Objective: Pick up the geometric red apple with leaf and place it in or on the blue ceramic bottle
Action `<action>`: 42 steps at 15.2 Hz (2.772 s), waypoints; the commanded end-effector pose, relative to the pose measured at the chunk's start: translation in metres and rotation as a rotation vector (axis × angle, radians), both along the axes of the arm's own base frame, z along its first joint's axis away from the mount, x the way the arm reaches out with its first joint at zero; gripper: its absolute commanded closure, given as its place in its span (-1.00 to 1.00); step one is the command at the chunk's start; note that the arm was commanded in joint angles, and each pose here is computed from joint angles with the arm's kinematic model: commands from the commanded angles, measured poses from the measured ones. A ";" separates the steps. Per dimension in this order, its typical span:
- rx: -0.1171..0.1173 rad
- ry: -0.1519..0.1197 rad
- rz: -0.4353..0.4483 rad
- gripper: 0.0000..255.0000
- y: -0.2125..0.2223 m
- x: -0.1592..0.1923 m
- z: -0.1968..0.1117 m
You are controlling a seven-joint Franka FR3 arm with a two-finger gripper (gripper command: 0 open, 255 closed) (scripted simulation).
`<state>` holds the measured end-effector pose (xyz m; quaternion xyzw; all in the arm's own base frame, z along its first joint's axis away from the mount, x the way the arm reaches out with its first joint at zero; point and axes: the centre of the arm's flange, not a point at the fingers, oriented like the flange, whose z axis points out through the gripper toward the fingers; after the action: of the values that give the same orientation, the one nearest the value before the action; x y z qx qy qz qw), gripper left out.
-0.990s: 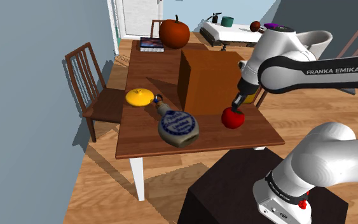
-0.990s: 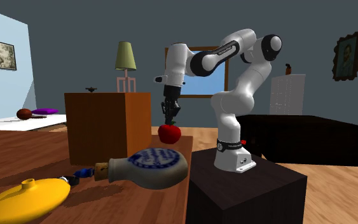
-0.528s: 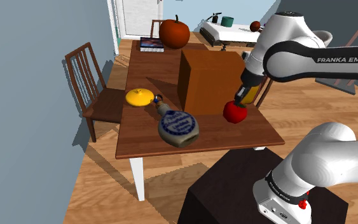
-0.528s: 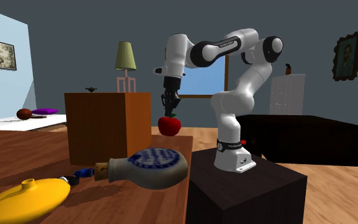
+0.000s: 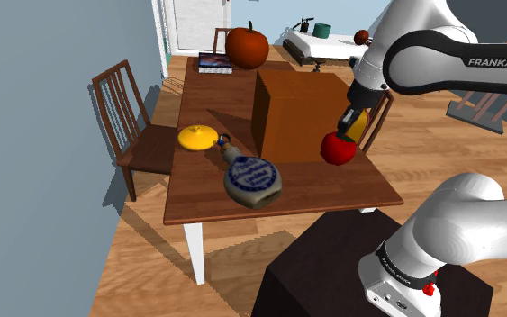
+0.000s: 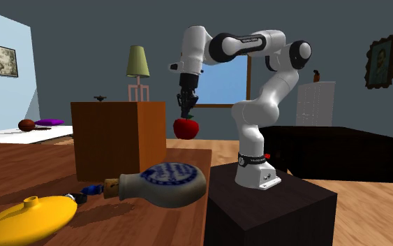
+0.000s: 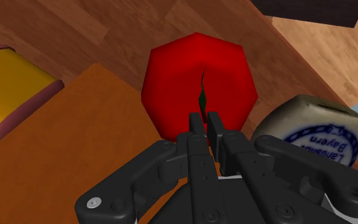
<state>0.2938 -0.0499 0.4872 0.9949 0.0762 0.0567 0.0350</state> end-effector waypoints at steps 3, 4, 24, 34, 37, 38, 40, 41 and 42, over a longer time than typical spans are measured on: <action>0.000 0.000 0.000 1.00 0.001 0.000 0.022; 0.000 0.000 0.000 1.00 0.001 0.000 0.028; 0.000 0.000 0.000 1.00 0.061 0.049 0.115; 0.000 0.000 0.000 1.00 0.162 0.131 0.140; 0.000 0.000 0.000 1.00 0.192 0.155 0.147; 0.000 0.000 0.000 1.00 0.198 0.160 0.149; 0.000 0.000 0.000 1.00 0.198 0.160 0.138; 0.000 0.000 0.000 1.00 0.198 0.160 0.133; 0.000 0.000 0.000 1.00 0.198 0.160 0.128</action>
<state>0.4532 0.1472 0.6194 0.9949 0.0764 0.0562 0.0351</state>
